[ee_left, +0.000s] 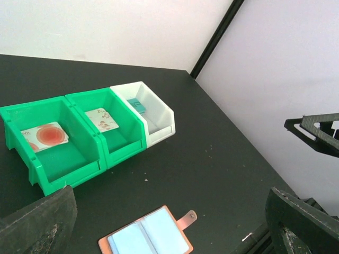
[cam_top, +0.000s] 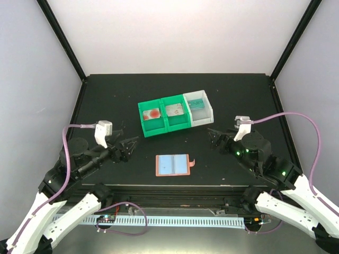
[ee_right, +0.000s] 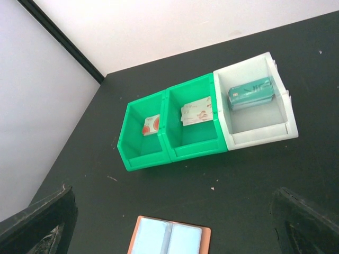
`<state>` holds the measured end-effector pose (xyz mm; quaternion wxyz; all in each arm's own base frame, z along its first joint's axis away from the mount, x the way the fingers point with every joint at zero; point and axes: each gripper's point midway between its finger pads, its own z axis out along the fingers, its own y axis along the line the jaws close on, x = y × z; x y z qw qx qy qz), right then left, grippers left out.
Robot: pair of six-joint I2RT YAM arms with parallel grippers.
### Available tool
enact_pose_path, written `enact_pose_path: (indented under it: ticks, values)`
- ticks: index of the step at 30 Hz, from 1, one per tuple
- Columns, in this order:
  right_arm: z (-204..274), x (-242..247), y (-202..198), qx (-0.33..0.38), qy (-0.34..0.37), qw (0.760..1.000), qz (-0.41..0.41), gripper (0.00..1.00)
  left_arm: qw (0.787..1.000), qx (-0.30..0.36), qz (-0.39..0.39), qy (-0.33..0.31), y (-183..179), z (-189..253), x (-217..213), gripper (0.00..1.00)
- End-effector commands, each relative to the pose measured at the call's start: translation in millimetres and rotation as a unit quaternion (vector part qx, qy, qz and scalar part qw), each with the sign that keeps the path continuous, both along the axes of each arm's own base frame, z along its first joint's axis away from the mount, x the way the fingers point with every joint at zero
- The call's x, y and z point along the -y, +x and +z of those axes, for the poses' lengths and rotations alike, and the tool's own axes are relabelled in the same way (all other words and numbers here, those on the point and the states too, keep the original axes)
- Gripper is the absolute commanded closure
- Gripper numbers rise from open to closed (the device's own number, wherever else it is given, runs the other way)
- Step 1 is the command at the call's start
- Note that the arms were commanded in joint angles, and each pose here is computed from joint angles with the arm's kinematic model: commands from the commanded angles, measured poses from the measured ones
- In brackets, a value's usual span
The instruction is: Take the credit cards out of the card holder
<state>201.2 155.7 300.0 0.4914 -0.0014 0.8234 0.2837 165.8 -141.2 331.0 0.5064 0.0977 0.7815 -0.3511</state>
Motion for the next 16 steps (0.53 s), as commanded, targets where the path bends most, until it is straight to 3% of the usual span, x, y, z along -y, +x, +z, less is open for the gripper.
enact_pose_path:
  ticks: [1, 16]
  values:
    - [-17, -4, -4, -0.020, -0.001, 1.000, 0.013, 0.00, 1.000, -0.006, 0.004, 0.008, -3, -9, -4, 0.01]
    - [-22, -4, -6, -0.026, 0.014, 1.000, 0.010, 0.00, 1.000, -0.016, 0.008, -0.007, 2, -23, 0, 0.01]
